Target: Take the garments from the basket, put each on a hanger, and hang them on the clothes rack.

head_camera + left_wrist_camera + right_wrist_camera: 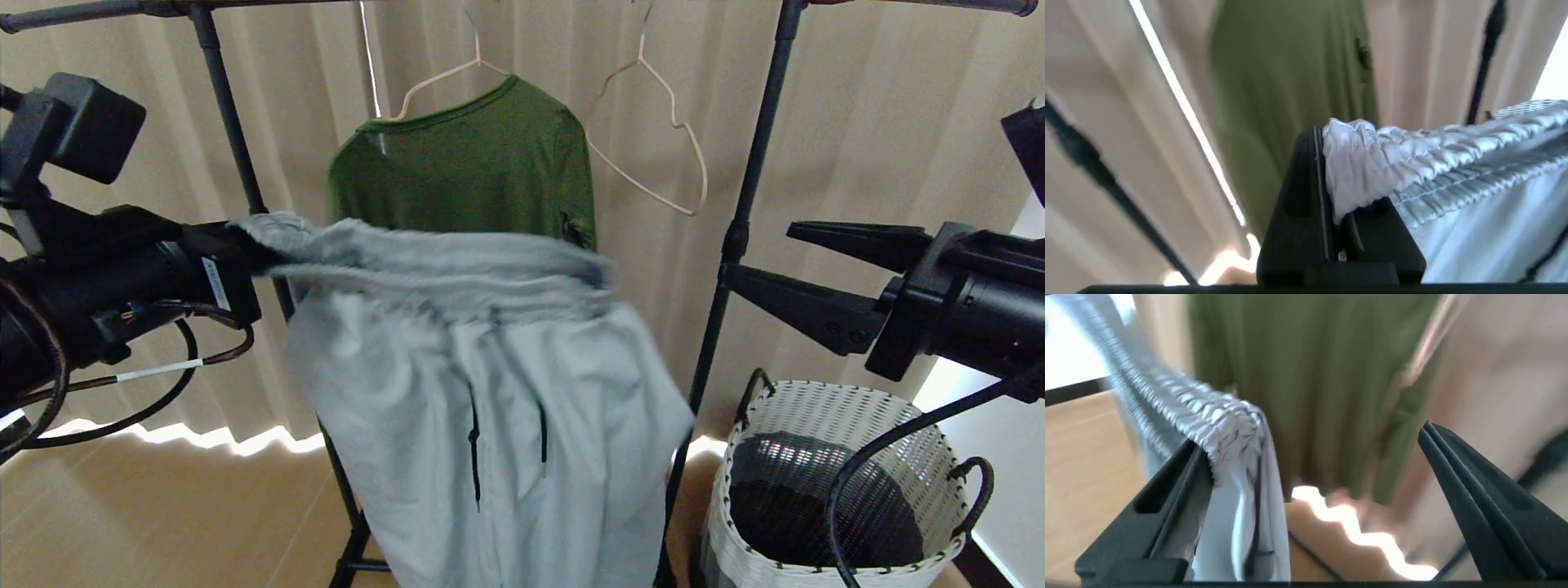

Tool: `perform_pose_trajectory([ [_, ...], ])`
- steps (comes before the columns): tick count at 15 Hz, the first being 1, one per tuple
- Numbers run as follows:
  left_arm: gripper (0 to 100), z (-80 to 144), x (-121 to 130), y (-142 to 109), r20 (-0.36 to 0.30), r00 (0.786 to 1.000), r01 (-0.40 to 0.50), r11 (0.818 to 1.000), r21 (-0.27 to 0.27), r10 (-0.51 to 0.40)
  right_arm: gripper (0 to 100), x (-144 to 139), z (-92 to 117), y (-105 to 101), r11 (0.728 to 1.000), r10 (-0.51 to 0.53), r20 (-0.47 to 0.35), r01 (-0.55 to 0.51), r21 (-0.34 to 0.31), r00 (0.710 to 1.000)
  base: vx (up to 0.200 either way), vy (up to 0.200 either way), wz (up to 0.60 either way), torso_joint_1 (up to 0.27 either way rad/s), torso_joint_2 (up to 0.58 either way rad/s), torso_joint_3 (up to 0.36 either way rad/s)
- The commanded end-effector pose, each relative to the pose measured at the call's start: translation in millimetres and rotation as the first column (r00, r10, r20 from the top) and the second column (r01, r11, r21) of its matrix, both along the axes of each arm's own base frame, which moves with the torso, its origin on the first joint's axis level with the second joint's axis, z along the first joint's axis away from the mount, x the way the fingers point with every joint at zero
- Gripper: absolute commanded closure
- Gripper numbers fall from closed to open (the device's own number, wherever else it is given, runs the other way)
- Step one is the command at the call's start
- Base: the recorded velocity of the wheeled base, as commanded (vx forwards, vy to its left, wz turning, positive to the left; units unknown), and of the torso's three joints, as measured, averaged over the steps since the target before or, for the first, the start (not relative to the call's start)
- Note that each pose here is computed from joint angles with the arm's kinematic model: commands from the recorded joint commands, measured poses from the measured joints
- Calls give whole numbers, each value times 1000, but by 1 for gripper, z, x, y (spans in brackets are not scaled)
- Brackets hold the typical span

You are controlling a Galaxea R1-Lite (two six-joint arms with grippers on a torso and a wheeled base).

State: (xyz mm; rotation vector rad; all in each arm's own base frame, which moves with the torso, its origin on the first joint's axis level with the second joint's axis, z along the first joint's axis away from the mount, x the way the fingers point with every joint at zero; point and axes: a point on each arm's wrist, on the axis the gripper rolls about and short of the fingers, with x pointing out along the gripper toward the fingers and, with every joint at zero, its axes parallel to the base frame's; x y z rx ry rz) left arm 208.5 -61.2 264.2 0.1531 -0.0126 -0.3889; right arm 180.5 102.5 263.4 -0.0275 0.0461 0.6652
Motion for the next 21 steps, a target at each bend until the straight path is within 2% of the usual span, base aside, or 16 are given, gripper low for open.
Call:
perform_pose_trajectory([
  [1,100,-4,-3,2,-12,1000,-3,1000,2,3,0,-4,-1,-2,1000,5,0,-5,0,1000,0,0,0,0,0,0],
  [5,100,-13,-7,4,-36,999,-6,1000,7,7,0,-5,-11,-3,1000,-8,-28,8,-18,1000,0,0,0,0,0,0],
  [6,100,-17,-13,9,-44,999,-22,1000,9,22,0,-6,-21,-7,998,-36,-55,34,-46,998,0,0,0,0,0,0],
  [8,100,-26,-29,16,-59,998,-37,999,8,38,0,-5,-35,-21,981,-155,-50,148,-128,987,0,0,0,0,0,0],
  [9,100,-33,-40,21,-75,996,-53,999,-11,52,0,-8,-43,-26,962,-216,-34,206,-179,976,0,0,0,0,0,0],
  [10,100,-40,-49,26,-97,993,-71,997,-32,67,0,-13,-49,-29,946,-268,-34,256,-198,963,0,0,0,0,0,0],
  [12,100,-50,-59,29,-124,990,-81,995,-51,74,0,-20,-53,-33,938,-299,-22,290,-190,954,0,0,0,0,0,0],
  [14,100,-65,-69,32,-180,981,-97,991,-96,78,0,-28,-65,-39,938,-313,32,315,-146,949,0,0,0,0,0,0],
  [17,100,-73,-69,35,-208,973,-121,989,-88,100,0,-30,-75,-43,935,-332,65,338,-111,941,0,0,0,0,0,0],
  [19,100,-73,-69,35,-208,973,-116,990,-84,96,0,-28,-78,-49,921,-368,57,373,-114,928,0,0,0,0,0,0],
  [20,100,-73,-69,35,-208,973,-115,990,-82,96,0,-23,-78,-62,885,-444,62,448,-123,894,0,0,0,0,0,0],
  [21,100,-73,-69,35,-208,973,-115,990,-82,96,0,-22,-77,-63,882,-450,65,455,-124,890,0,0,0,0,0,0],
])
